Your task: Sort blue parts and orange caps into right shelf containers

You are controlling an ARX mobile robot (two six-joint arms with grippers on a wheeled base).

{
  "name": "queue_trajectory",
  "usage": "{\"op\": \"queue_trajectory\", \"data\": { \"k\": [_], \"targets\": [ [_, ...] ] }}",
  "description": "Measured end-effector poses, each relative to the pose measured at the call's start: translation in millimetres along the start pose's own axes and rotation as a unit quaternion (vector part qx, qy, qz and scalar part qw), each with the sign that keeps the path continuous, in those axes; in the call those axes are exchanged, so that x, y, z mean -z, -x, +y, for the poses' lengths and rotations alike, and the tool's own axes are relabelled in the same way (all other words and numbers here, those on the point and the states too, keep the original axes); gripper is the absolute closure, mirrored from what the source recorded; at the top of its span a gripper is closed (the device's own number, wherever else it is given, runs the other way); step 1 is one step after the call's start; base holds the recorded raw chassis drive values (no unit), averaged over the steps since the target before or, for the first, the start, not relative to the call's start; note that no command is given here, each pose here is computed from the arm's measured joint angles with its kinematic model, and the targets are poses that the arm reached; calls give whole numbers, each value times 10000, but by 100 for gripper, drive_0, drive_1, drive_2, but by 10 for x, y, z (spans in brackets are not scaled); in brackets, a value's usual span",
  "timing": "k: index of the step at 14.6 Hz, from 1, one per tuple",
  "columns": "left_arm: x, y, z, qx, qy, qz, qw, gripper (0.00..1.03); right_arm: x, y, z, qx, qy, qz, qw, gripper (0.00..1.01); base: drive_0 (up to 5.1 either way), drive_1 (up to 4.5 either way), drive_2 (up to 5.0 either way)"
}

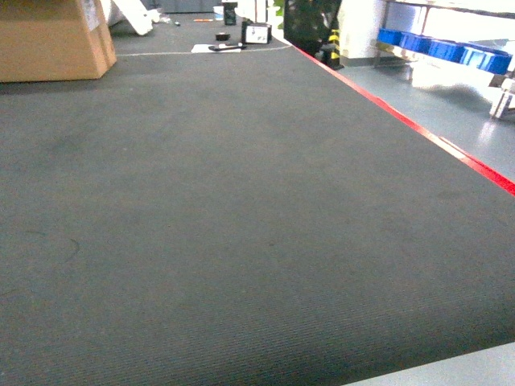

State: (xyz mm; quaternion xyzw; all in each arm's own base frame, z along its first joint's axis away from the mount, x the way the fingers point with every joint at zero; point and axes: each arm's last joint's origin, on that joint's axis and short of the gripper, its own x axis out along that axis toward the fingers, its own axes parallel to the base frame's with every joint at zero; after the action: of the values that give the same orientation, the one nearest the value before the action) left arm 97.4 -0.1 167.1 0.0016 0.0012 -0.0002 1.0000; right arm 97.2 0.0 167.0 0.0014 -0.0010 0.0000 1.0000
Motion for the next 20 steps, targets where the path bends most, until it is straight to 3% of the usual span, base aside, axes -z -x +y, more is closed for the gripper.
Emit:
{"op": "queue_trajectory", "data": {
  "k": [20],
  "targets": [
    [0, 0, 0, 0, 0, 0, 10000, 59, 0, 0, 0, 0, 0, 0, 10000, 58, -159, -159, -159]
  ]
}}
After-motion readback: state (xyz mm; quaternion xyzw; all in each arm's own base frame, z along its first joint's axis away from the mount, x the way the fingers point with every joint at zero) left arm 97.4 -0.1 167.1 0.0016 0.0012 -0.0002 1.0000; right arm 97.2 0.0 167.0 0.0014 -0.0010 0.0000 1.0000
